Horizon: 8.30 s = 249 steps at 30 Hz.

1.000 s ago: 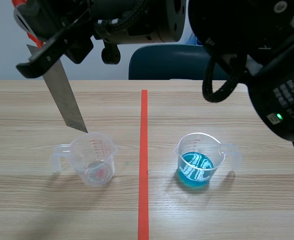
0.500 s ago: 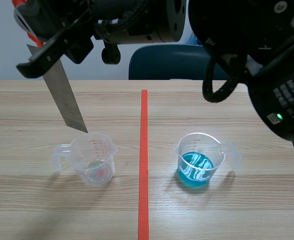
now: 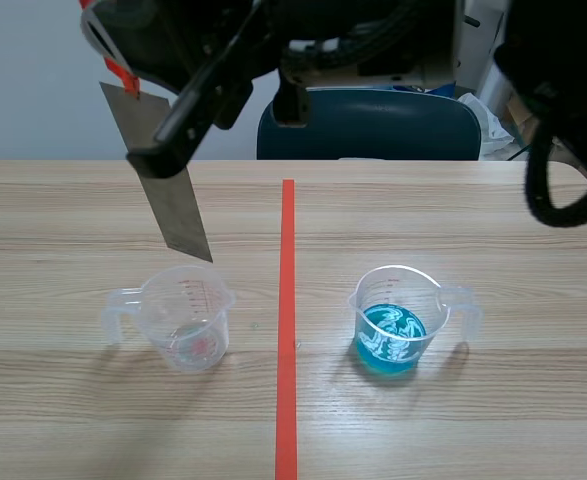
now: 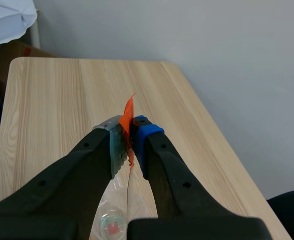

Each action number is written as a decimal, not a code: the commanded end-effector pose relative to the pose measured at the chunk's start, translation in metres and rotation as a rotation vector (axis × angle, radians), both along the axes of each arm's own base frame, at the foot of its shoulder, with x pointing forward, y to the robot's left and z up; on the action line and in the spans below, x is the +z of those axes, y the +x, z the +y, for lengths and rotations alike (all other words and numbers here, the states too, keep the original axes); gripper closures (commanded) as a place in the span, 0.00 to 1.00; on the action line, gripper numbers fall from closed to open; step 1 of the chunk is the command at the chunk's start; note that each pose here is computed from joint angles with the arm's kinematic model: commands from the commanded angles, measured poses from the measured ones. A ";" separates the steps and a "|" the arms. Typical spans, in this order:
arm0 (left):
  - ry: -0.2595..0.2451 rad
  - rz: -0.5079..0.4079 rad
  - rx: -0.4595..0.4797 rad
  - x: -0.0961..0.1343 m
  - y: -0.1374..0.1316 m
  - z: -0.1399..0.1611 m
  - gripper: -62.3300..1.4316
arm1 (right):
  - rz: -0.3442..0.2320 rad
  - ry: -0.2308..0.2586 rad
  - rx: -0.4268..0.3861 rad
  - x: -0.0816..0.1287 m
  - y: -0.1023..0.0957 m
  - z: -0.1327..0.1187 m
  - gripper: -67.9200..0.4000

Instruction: Do the redox reaction experiment

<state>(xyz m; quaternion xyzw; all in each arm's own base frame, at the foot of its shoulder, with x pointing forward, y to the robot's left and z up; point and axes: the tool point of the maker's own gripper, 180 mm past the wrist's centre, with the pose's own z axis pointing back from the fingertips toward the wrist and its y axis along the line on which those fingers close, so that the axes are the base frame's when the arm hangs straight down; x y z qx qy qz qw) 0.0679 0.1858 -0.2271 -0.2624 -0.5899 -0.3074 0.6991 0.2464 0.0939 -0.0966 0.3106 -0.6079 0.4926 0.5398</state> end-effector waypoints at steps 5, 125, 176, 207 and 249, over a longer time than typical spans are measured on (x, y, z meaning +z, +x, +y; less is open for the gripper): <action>-0.021 -0.022 0.006 0.006 0.002 -0.002 0.00 | -0.046 0.017 -0.051 0.011 -0.004 -0.027 0.99; -0.021 -0.022 0.006 0.006 0.002 -0.002 0.00 | 0.035 -0.142 -0.123 -0.012 0.021 -0.151 0.98; -0.010 -0.069 0.006 0.008 0.013 -0.001 0.00 | 0.024 -0.112 -0.113 -0.007 0.020 -0.149 0.99; -0.055 -0.226 -0.087 0.016 0.143 -0.087 0.93 | 0.024 -0.119 -0.116 -0.008 0.020 -0.150 0.99; -0.149 -0.156 -0.086 -0.006 0.207 -0.230 0.93 | 0.024 -0.119 -0.116 -0.008 0.021 -0.150 0.99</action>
